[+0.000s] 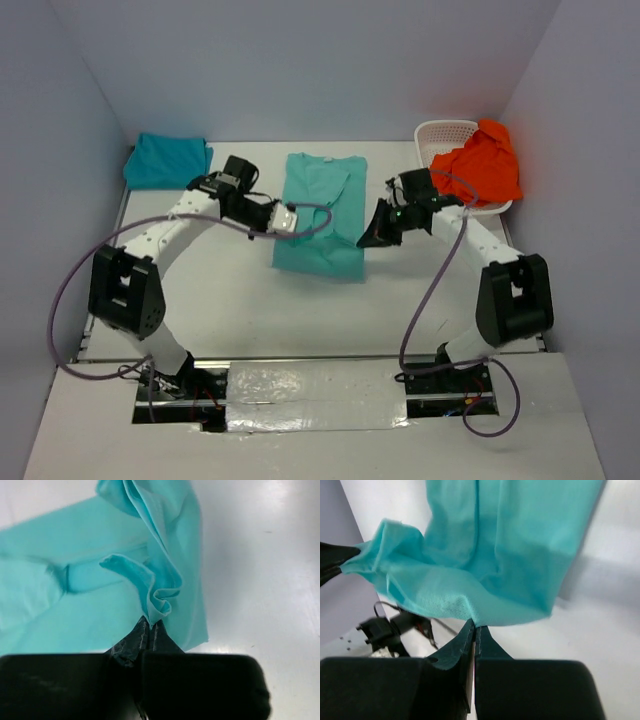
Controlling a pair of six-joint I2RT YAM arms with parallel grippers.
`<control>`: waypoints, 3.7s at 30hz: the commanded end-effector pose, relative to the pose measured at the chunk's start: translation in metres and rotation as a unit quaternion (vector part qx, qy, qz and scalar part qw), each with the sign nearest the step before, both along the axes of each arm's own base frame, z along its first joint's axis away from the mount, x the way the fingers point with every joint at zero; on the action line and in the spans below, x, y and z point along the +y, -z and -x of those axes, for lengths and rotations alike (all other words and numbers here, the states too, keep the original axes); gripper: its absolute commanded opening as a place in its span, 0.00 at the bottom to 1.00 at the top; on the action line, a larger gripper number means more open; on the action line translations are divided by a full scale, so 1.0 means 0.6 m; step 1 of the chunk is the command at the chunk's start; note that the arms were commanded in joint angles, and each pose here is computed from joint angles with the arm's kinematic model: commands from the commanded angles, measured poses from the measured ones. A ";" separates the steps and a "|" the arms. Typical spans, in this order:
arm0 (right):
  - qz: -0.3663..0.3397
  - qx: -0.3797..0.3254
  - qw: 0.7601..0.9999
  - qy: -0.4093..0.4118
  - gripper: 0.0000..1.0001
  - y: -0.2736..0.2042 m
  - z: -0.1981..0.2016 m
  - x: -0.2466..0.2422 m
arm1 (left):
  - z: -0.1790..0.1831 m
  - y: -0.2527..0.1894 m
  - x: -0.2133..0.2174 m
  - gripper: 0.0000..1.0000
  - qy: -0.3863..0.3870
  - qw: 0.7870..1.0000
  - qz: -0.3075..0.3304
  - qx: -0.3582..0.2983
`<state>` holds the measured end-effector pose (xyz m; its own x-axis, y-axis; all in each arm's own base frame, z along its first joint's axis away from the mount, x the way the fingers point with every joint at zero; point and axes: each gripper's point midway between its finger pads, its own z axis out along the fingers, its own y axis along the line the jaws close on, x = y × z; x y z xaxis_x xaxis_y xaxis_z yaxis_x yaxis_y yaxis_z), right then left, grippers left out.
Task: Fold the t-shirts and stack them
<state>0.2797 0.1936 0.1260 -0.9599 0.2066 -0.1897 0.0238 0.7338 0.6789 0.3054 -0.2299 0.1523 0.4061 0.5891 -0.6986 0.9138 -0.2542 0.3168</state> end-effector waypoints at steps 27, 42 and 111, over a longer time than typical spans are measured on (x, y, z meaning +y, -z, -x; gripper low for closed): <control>0.075 -0.016 0.997 0.010 0.00 0.058 -0.301 -0.050 | -0.311 0.060 0.004 0.00 -0.313 0.944 0.066 0.081; 0.103 -0.112 0.988 0.008 0.63 0.007 -0.391 -0.073 | -0.414 0.046 0.047 0.64 -0.481 0.870 0.092 0.063; 0.109 0.095 0.989 0.014 0.64 0.205 -0.078 -0.030 | -0.070 0.189 0.014 0.65 -0.126 0.969 -0.178 -0.117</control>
<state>0.3304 0.1758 0.0245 -0.9764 0.2063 -0.0635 0.1481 0.8542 0.4983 0.3459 -0.2217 0.0444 0.3531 0.8725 -0.3379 0.8766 -0.1822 0.4454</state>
